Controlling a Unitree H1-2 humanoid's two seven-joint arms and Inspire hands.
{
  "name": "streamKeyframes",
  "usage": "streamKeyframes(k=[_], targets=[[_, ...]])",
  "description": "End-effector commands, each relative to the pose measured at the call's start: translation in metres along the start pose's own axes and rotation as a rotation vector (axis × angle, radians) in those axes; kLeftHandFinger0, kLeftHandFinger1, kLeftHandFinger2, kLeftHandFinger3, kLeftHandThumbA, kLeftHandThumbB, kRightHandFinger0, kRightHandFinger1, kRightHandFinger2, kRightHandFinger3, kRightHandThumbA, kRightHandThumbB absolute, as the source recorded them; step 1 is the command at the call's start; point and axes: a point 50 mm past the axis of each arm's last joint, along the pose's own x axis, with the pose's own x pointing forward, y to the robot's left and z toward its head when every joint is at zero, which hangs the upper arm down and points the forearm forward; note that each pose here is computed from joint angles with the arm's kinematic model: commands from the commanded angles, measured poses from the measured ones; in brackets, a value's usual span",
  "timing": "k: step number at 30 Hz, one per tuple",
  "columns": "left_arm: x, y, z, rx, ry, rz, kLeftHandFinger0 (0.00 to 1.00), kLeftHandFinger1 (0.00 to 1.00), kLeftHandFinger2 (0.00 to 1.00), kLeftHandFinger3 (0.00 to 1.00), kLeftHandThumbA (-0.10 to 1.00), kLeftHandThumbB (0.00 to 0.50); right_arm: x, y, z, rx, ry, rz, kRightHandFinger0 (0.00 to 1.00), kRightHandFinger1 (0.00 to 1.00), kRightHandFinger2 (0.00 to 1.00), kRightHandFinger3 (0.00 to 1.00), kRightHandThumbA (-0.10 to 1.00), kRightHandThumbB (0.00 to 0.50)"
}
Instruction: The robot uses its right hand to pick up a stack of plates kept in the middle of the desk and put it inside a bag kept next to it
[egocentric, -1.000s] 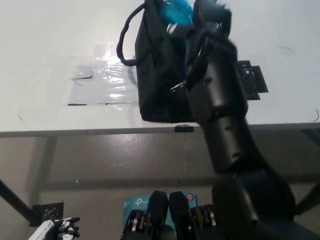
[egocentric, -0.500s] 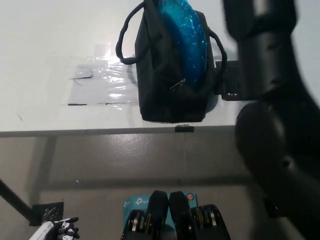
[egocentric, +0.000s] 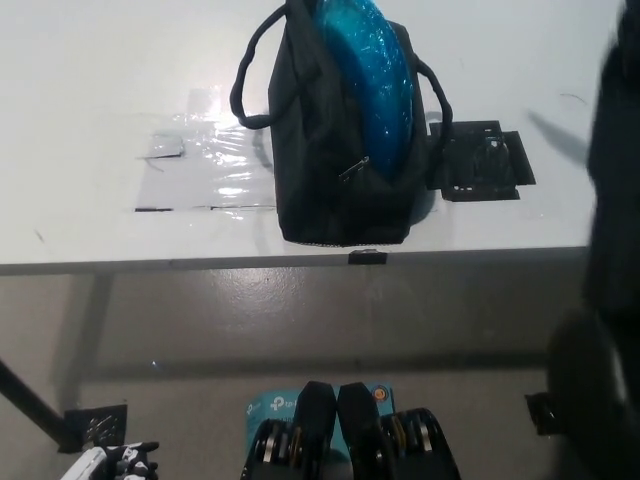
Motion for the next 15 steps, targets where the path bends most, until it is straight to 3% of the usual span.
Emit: streamKeyframes(k=[1, 8, 12, 15], targets=[[-0.006, 0.009, 0.004, 0.043, -0.037, -0.001, 0.77, 0.78, 0.83, 0.86, -0.1, 0.168, -0.078, -0.007, -0.015, 0.184, -0.32, 0.043, 1.0, 1.0, 1.0, 1.0, 1.0, 0.309], [-0.007, 0.009, 0.003, 0.023, -0.038, -0.006, 0.78, 0.79, 0.85, 0.89, -0.1, 0.192, -0.154, 0.015, -0.07, 0.236, -0.33, 0.101, 1.0, 1.0, 1.0, 1.0, 1.0, 0.205], [-0.005, 0.012, 0.006, 0.019, -0.039, -0.009, 0.77, 0.78, 0.86, 0.91, -0.1, 0.178, -0.185, 0.026, -0.093, 0.249, -0.311, 0.141, 1.0, 1.0, 1.0, 1.0, 1.0, 0.196], [-0.004, 0.013, 0.008, 0.038, -0.045, 0.0, 0.79, 0.8, 0.86, 0.91, -0.1, 0.188, -0.225, 0.042, -0.119, 0.272, -0.247, 0.21, 1.0, 1.0, 1.0, 1.0, 1.0, 0.221]])
